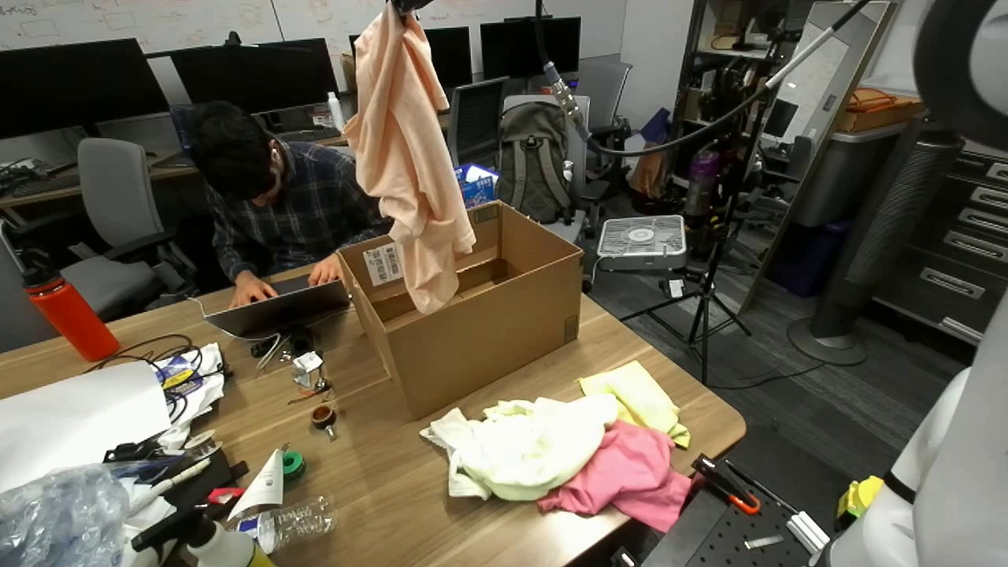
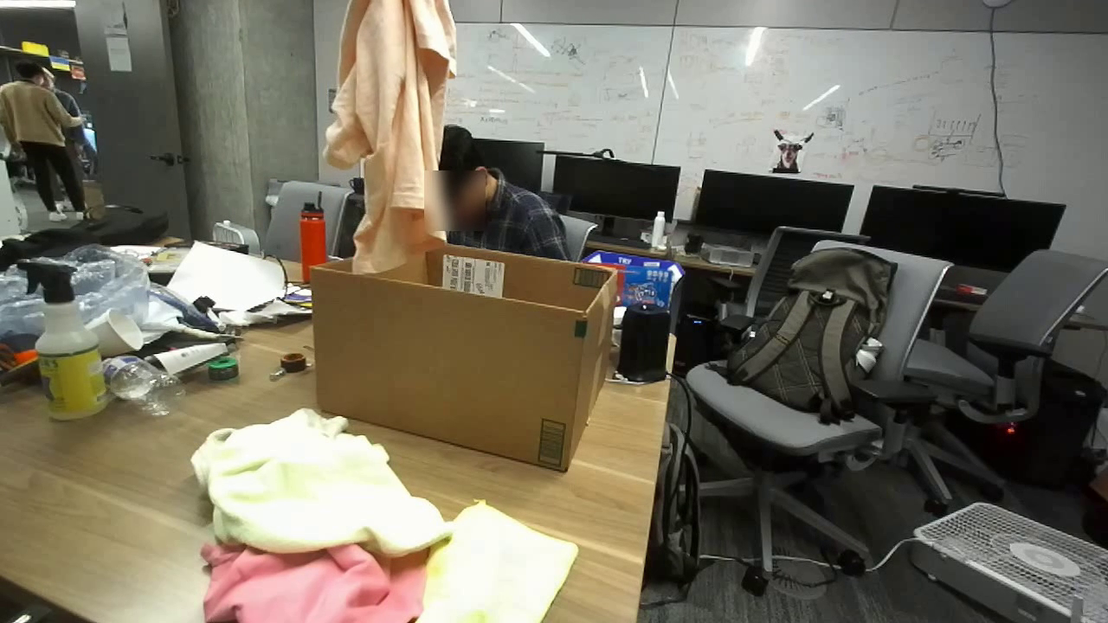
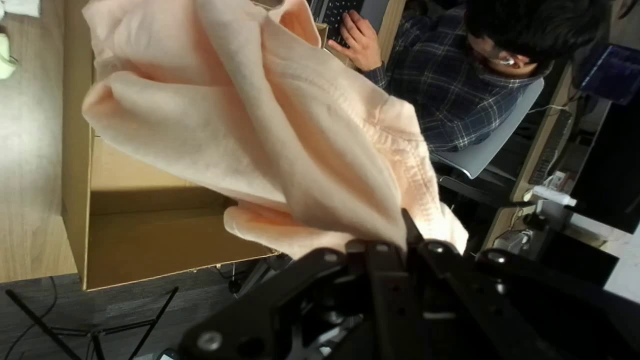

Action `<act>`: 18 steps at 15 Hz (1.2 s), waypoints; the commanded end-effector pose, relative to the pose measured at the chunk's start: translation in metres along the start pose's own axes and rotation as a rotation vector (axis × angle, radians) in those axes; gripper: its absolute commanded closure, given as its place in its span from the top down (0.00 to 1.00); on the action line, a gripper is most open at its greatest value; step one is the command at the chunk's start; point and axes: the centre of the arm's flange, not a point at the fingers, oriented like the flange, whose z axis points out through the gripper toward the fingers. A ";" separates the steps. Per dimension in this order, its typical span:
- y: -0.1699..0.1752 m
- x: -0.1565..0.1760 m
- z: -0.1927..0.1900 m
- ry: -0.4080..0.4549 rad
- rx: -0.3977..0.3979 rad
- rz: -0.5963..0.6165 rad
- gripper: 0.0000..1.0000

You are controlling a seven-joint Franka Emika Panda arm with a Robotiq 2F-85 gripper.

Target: Put the peach colored shirt in the box

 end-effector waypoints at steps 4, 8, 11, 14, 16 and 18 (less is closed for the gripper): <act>-0.032 0.003 0.001 -0.013 0.000 0.069 0.02; -0.035 0.000 0.015 -0.013 -0.021 0.073 0.02; -0.033 -0.005 0.028 -0.029 -0.049 0.029 0.33; -0.031 -0.011 0.034 -0.048 -0.070 -0.007 0.55; -0.026 -0.016 0.035 -0.072 -0.095 -0.044 0.70; -0.016 -0.022 0.034 -0.112 -0.131 -0.102 0.84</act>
